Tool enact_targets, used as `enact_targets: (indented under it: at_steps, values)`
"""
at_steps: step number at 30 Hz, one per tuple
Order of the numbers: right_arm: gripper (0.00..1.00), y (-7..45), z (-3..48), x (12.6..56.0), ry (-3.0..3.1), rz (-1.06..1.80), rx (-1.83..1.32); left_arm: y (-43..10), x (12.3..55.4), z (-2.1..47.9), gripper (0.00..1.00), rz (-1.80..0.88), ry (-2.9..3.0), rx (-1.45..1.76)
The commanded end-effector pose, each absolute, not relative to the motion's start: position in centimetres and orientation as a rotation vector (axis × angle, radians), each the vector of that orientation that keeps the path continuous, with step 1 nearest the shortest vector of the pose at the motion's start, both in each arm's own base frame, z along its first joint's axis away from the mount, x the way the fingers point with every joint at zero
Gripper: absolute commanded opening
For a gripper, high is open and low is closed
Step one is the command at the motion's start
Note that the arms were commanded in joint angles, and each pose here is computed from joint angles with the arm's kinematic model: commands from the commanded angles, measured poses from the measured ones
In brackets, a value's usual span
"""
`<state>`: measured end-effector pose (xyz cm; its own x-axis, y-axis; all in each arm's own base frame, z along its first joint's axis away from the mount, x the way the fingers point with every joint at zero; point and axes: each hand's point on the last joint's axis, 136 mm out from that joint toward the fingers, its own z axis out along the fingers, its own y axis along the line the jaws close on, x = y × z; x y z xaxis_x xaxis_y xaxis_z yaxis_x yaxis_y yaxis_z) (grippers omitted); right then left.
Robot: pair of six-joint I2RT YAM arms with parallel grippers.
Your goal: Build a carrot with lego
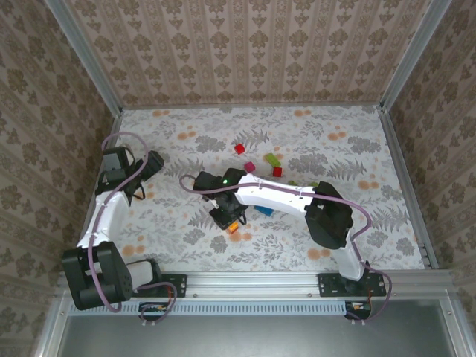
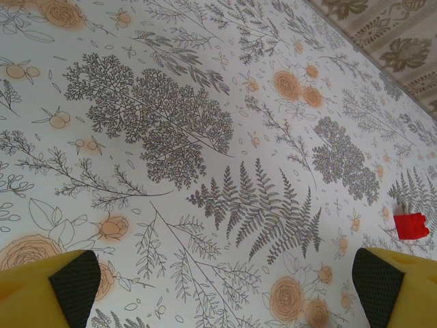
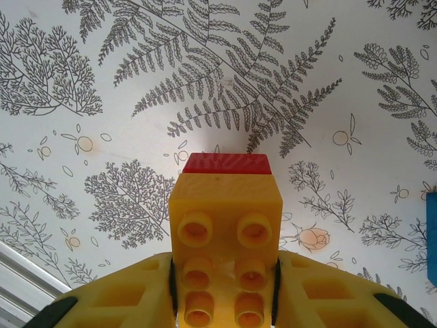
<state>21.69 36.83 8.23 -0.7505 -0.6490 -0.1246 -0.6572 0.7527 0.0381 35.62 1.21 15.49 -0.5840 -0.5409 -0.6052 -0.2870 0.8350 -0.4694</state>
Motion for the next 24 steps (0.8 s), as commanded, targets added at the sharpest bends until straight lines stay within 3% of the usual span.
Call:
enact_targets:
  at_steps: [1, 24]
  values:
    - [0.35, 34.2, 2.7, 20.1, 2.967, -0.109, -1.139, 0.8, 36.1, 16.7, 0.99, -0.438, 2.198, -0.579]
    - [0.34, 32.4, -3.2, 18.1, 3.117, -0.239, -1.351, 0.8, 36.0, 16.9, 0.99, -0.432, 2.194, -0.574]
